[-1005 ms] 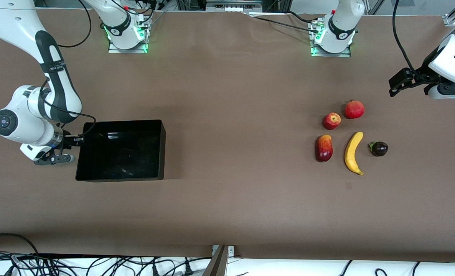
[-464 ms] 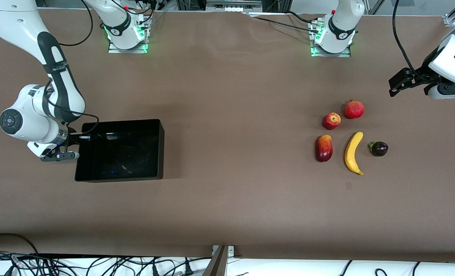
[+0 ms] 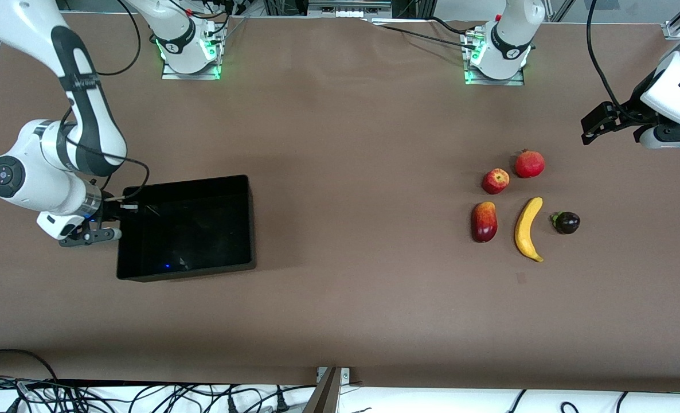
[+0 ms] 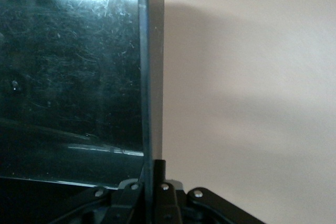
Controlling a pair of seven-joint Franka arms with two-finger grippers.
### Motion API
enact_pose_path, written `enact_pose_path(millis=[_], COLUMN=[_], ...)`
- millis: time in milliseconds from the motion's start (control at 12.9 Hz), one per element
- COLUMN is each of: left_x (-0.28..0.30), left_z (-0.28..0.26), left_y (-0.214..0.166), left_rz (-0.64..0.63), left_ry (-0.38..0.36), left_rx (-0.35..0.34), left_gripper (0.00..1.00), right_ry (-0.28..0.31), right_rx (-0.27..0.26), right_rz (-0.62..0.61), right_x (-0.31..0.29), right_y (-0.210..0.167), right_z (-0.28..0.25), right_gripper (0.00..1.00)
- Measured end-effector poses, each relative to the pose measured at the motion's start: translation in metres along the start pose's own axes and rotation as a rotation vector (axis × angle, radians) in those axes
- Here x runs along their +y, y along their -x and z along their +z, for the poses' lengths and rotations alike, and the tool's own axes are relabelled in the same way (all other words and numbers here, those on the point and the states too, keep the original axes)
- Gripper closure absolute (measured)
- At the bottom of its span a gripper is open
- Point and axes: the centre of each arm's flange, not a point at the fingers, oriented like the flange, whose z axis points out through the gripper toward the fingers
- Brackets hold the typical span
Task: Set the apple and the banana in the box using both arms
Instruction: 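Slide the black box across the table toward the fruit with the right gripper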
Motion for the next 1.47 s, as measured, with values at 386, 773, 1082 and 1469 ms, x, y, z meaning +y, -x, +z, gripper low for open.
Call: enact_pose_path(millis=[386,773,1082,1469], left_x=[0.000,-0.001,-0.001,-0.001], left_z=[0.000,0.000,0.000,0.000], left_y=[0.000,0.000,0.000,0.000], left_rz=[0.000,-0.001,-0.001,-0.001], left_ry=[0.000,0.000,0.000,0.000], left_rx=[0.000,0.000,-0.002,-0.002], left_gripper=[0.00,0.00,0.00,0.00], right_ry=[-0.014,-0.008,-0.050,-0.095], right_rx=[0.016,-0.009,0.046,0.097], right_rz=[0.027,0.126,0.229,0.288], right_x=[-0.216,-0.418,-0.490,-0.523], right_y=[-0.028,-0.009,-0.018,-0.020], right_z=[-0.037,0.014,0.074,0.125], right_gripper=[0.97,0.97,0.97,0.97])
